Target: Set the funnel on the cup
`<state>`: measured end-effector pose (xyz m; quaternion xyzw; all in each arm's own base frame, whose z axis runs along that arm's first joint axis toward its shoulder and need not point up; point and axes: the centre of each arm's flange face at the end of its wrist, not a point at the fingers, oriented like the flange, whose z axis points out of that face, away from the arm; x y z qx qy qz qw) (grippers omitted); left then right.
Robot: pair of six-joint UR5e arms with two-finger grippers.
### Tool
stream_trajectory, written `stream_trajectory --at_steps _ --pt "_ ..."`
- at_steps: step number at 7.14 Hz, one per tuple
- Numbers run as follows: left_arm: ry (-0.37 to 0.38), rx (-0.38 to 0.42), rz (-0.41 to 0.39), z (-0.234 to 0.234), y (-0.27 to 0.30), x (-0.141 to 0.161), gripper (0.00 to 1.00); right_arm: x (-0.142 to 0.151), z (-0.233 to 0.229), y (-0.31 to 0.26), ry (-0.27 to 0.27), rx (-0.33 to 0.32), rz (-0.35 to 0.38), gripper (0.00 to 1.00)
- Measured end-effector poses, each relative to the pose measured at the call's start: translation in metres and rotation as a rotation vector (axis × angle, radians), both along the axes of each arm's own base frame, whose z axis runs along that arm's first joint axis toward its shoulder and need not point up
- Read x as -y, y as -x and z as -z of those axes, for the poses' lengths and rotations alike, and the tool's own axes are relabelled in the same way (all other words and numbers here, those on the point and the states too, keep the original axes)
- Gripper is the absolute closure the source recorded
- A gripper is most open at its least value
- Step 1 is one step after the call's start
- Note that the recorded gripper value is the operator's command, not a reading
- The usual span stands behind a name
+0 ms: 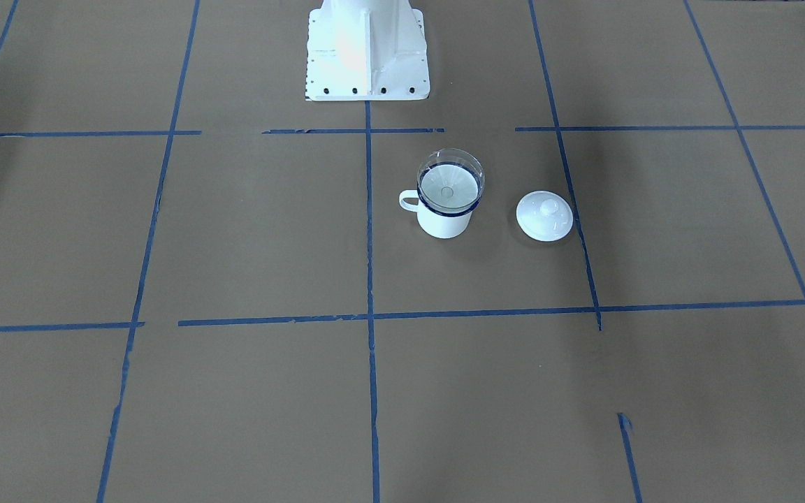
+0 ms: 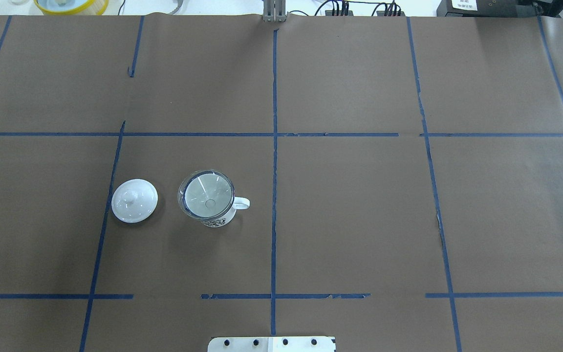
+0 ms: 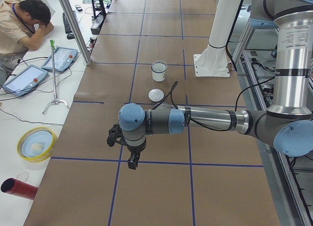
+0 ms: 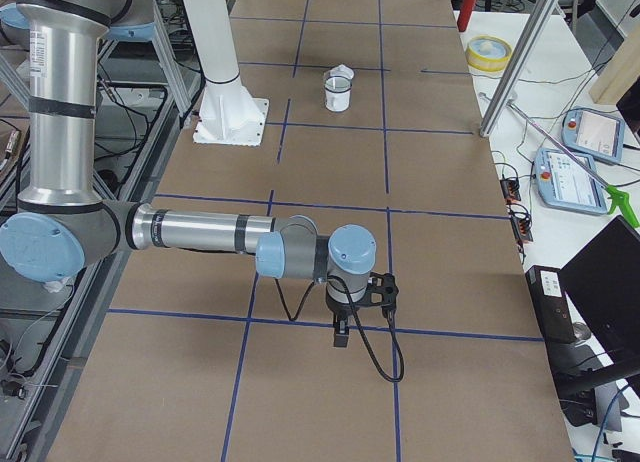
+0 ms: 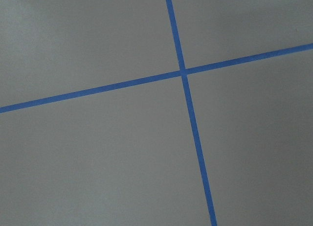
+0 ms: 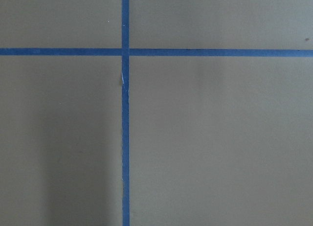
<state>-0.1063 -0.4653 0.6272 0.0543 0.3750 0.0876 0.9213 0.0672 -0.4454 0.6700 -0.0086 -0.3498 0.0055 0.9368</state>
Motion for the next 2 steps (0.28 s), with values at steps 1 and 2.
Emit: stream_trajectory --at_steps 1,2 --pt "-0.003 0.001 0.001 0.0017 0.0000 -0.0004 0.00 0.0000 0.0000 0.0000 0.000 0.000 0.000 0.00" --pt "-0.007 0.002 0.001 0.0044 0.0000 -0.0010 0.00 0.0000 0.0000 0.0000 0.000 0.000 0.000 0.00"
